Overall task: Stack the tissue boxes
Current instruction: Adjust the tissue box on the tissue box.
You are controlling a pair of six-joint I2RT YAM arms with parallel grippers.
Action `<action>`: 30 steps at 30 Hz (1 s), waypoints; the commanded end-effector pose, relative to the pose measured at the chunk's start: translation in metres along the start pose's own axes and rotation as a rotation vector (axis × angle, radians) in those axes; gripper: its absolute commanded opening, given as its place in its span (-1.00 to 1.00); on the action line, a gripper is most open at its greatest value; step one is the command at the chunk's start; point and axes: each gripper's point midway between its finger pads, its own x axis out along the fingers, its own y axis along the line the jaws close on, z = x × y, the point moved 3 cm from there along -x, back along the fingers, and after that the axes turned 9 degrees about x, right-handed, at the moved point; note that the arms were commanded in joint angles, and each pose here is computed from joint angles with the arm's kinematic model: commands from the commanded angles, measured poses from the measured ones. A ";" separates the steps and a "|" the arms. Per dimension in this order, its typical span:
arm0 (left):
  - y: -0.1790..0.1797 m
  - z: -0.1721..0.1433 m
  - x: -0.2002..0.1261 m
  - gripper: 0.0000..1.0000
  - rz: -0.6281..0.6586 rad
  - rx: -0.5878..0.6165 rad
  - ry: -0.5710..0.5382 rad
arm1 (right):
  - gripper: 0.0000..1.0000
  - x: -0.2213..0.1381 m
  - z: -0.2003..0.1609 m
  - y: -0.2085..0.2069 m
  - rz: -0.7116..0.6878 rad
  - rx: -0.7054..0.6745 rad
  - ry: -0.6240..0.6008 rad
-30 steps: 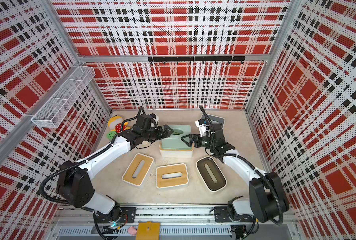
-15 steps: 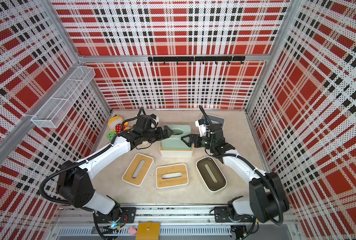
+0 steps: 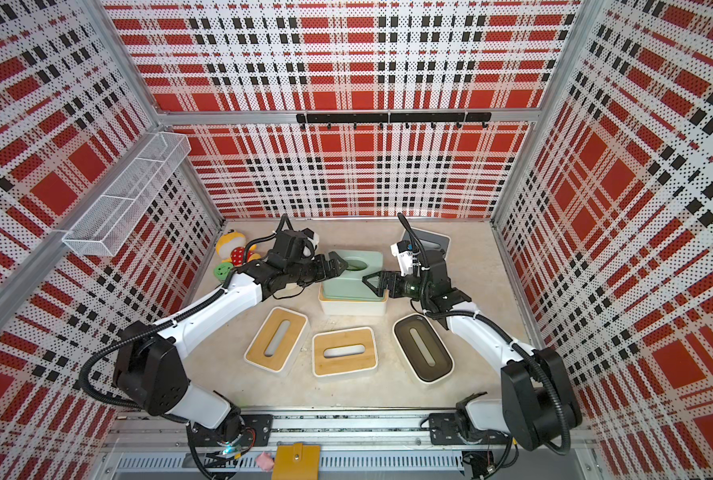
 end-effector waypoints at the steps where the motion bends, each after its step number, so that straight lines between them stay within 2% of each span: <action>1: -0.024 -0.004 -0.009 0.99 -0.081 0.032 0.001 | 0.99 -0.003 -0.003 0.019 0.067 -0.057 0.005; 15: -0.021 -0.004 -0.013 0.99 -0.063 0.030 -0.006 | 0.99 0.002 -0.006 0.017 0.065 -0.044 0.021; 30: -0.017 0.002 -0.023 0.99 -0.051 0.021 -0.038 | 0.99 -0.006 0.003 0.015 -0.009 -0.038 -0.035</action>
